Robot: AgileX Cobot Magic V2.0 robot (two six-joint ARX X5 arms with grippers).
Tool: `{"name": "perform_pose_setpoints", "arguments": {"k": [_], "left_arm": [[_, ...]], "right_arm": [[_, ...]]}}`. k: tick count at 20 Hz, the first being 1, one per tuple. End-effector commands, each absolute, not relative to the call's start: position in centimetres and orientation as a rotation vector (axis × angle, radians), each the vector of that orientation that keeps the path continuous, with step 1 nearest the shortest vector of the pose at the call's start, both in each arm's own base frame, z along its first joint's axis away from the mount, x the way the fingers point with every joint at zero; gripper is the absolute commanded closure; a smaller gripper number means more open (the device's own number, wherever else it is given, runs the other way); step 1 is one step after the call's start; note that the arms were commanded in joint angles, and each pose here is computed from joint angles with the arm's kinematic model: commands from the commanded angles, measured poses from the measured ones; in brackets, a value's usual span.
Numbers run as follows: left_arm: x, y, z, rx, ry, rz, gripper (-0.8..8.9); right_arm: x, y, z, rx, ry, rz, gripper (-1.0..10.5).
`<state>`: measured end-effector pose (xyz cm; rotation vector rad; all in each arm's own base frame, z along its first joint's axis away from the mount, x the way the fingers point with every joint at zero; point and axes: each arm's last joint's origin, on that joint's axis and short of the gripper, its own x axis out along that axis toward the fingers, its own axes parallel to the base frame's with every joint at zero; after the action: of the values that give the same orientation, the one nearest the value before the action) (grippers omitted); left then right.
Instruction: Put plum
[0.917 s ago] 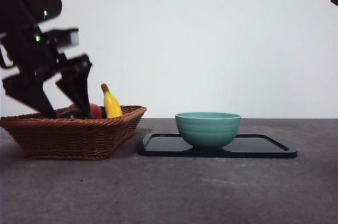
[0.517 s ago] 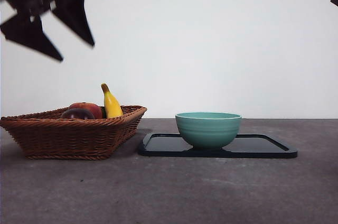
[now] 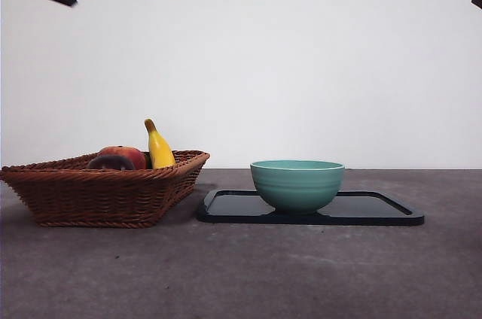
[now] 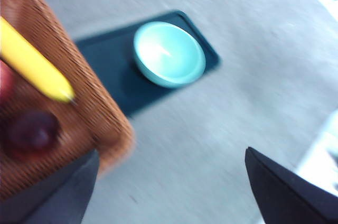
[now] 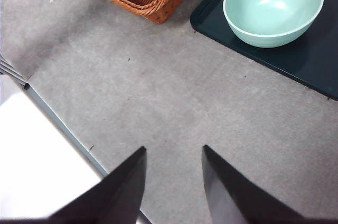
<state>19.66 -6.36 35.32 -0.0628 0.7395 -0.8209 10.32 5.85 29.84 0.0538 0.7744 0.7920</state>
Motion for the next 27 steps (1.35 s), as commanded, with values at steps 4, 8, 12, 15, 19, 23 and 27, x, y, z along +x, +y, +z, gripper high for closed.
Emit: {"name": "perform_pose_setpoints", "arguments": {"k": [4,8,12,15,19,23,27], "left_arm": [[17.2,-6.1,36.1,-0.067,0.774,-0.906,3.77],[15.9,-5.9,35.7,-0.024,0.842,-0.937,3.78],[15.6,-5.9,35.5,-0.010,0.874,-0.948,3.78],[15.6,-5.9,35.5,-0.009,0.871,-0.949,3.78],[15.6,-5.9,35.5,-0.009,0.870,-0.949,3.78],[15.6,-5.9,35.5,-0.008,0.870,-0.948,3.78],[15.6,-5.9,35.5,-0.009,0.870,-0.948,3.78]], "right_arm": [[10.4,5.9,30.1,0.049,0.758,0.799,7.8],[10.4,5.9,30.1,0.052,0.760,0.797,7.8],[10.4,5.9,30.1,0.052,0.760,0.797,7.8],[10.4,5.9,30.1,0.052,0.760,0.797,7.8],[10.4,5.9,30.1,0.056,0.761,0.796,7.8],[10.4,5.9,30.2,0.080,0.769,0.786,7.8],[10.8,6.0,30.5,0.156,0.755,0.714,7.8]]}}
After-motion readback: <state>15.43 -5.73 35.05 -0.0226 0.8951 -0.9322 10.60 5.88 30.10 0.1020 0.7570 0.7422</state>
